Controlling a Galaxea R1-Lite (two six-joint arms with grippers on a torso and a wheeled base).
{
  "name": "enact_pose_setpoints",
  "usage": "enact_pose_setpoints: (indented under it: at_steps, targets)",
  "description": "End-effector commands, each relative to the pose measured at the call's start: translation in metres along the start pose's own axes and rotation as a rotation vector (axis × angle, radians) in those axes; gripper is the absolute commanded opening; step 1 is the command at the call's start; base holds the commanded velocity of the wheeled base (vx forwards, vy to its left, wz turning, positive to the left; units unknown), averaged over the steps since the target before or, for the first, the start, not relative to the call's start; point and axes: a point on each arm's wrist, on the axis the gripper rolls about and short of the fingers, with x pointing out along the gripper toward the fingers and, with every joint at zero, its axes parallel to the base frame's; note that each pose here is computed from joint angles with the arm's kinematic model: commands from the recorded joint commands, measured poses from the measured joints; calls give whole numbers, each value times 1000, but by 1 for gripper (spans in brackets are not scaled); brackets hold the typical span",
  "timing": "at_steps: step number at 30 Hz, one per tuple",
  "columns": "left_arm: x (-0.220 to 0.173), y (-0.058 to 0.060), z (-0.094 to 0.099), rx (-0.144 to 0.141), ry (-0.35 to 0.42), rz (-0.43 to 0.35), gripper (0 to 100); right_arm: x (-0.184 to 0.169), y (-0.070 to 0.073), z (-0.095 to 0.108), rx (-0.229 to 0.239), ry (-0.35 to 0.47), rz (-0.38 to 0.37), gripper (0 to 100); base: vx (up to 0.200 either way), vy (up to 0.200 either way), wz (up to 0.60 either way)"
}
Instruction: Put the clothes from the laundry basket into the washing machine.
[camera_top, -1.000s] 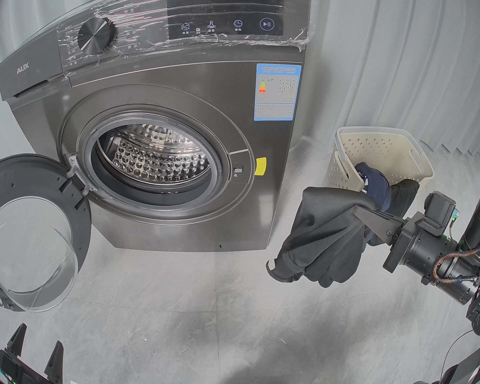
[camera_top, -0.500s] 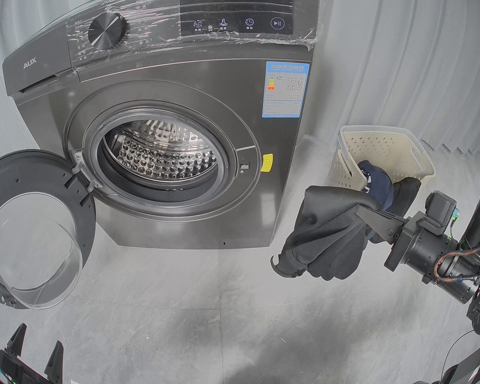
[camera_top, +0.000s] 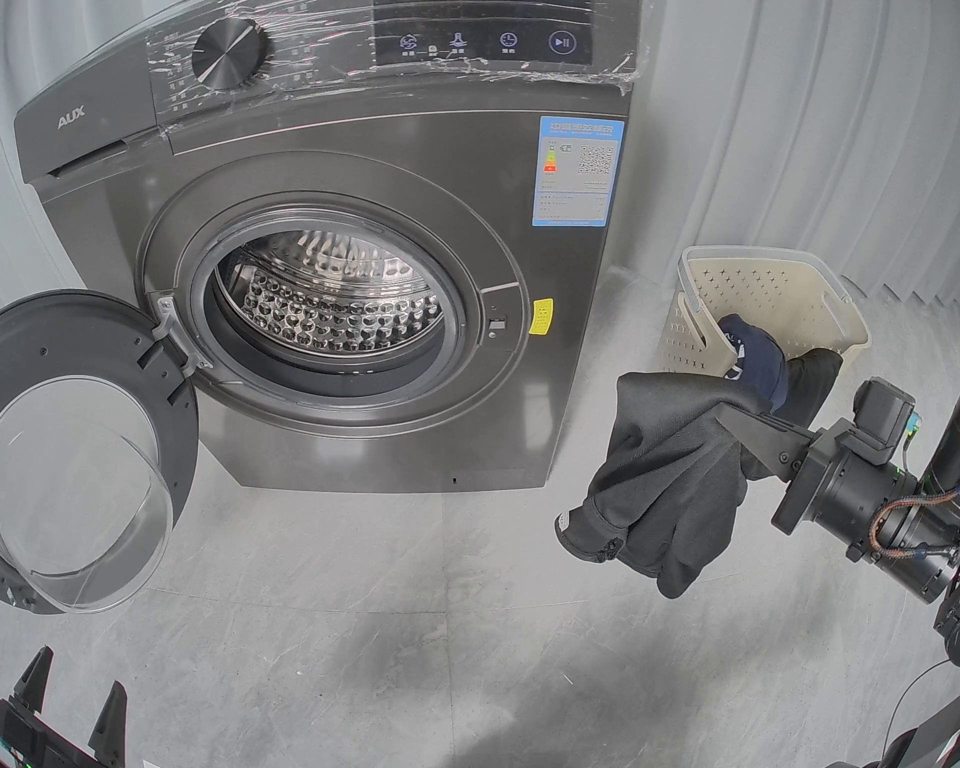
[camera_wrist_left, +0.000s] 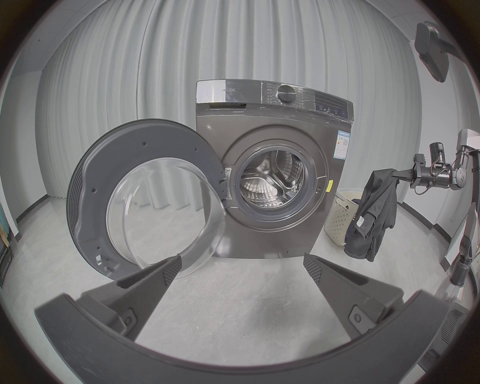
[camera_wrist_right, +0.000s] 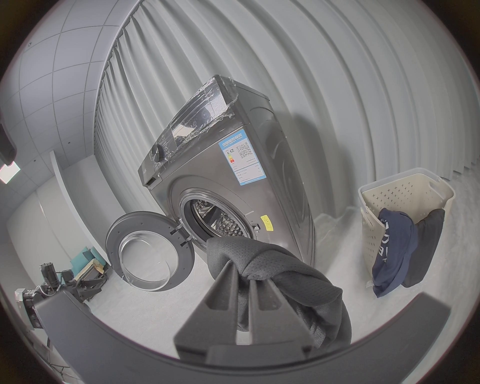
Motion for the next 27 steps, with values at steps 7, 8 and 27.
enact_pose_setpoints:
  at_steps: [7, 8, 27]
  targets:
    - [0, 0, -4, -1, 1, 1, 100, -2, -18, 3, -41, -11, -78, 0, 0, 200, 0]
    - [0, 0, -4, -1, 1, 1, 100, -2, -18, 4, -41, -16, -80, 0, 0, 200, 0]
    - [0, 0, -4, -1, 1, 1, 100, -4, -20, 4, -41, -20, -98, 0, -63, 11, 0]
